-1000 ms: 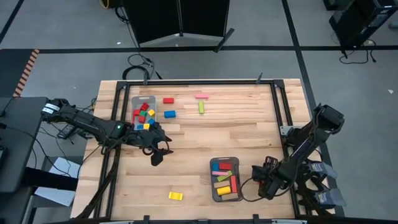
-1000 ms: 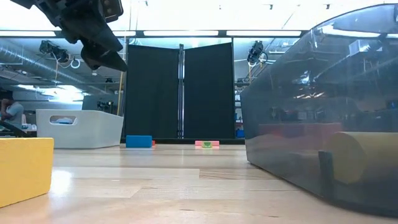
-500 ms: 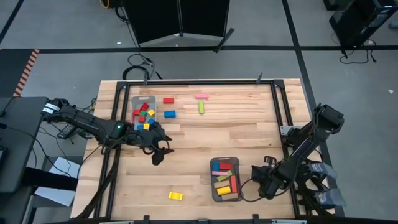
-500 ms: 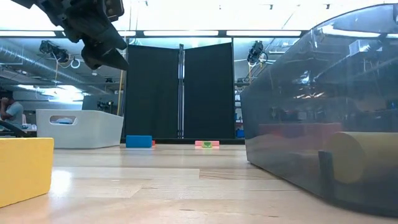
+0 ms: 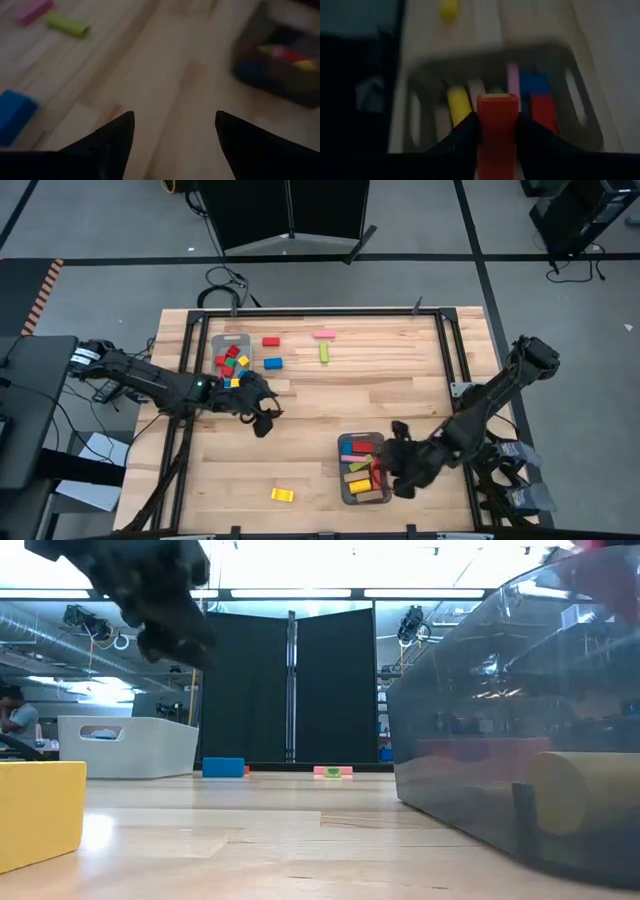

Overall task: Sort blocks by size
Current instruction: Put the orange rectangular block into the black bin, then put the blue rectangular block into the black bin

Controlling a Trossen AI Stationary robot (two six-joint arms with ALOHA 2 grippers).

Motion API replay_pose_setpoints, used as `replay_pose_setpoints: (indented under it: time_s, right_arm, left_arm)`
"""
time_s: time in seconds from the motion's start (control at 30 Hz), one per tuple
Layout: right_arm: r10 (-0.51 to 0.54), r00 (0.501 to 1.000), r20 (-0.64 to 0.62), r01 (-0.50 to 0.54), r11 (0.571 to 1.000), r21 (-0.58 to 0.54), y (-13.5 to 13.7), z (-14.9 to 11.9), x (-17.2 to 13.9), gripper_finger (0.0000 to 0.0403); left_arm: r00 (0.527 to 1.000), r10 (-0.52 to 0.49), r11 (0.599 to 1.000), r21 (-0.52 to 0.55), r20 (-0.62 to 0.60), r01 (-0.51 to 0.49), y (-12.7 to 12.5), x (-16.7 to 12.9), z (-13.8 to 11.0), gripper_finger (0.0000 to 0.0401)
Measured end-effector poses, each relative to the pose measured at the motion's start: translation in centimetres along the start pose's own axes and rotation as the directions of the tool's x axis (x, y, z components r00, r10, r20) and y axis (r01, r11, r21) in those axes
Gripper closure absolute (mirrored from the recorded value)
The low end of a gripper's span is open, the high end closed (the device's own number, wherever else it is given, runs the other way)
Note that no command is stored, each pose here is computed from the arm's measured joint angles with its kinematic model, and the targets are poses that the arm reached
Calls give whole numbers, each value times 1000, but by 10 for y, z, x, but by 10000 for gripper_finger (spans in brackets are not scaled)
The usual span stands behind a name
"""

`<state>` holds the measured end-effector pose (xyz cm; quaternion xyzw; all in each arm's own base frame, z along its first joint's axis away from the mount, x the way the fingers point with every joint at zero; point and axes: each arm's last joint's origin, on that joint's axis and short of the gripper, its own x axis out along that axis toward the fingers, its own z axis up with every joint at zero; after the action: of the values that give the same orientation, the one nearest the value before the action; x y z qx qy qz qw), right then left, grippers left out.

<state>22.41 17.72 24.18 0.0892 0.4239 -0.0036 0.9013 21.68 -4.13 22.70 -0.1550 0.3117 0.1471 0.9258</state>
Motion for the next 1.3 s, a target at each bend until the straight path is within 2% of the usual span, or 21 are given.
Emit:
replay_pose_setpoints:
  time_s: [0.07,0.17,0.2,0.27,0.33,0.43,0.53,0.6,0.73,0.97,1.23,1.3]
  right_arm:
    - [40,998,51,-40,999,-10,1,11,10,290]
    - [58,998,31,-57,998,-25,-3,17,30,290]
    - [59,998,11,-59,998,-20,-5,17,36,277]
    - [57,997,-43,-58,998,-13,-8,15,47,222]
    - [66,994,-83,-66,998,-4,-12,14,53,151]
    - [79,995,-59,-80,997,-3,-13,19,51,60]
    - [72,997,-7,-72,997,-12,-15,24,41,15]
    - [71,997,23,-71,997,-15,-16,27,33,17]
    - [80,995,63,-78,997,-22,-16,31,21,46]
    - [96,992,83,-92,994,-51,-13,30,10,86]
    - [82,993,89,-76,995,-72,-12,28,9,100]
    - [82,993,88,-75,995,-73,-12,28,9,102]
  left_arm:
    - [998,58,998,-4,-30,-58,7,9,-1,117]
    - [988,139,990,-16,-70,-141,19,24,-1,117]
    - [982,166,986,-5,-91,-167,24,29,-2,117]
    - [967,218,976,18,-135,-217,31,36,1,117]
    - [947,269,963,61,-177,-262,37,40,8,117]
    - [909,356,932,158,-216,-327,45,47,21,117]
    - [879,410,902,251,-243,-351,53,54,38,117]
    - [853,442,881,313,-277,-355,61,60,45,117]
    - [801,479,857,389,-360,-338,80,76,54,117]
    - [754,461,863,432,-468,-260,108,100,53,117]
    - [685,471,868,432,-556,-246,139,124,39,116]
    - [681,456,878,417,-573,-237,144,129,37,120]
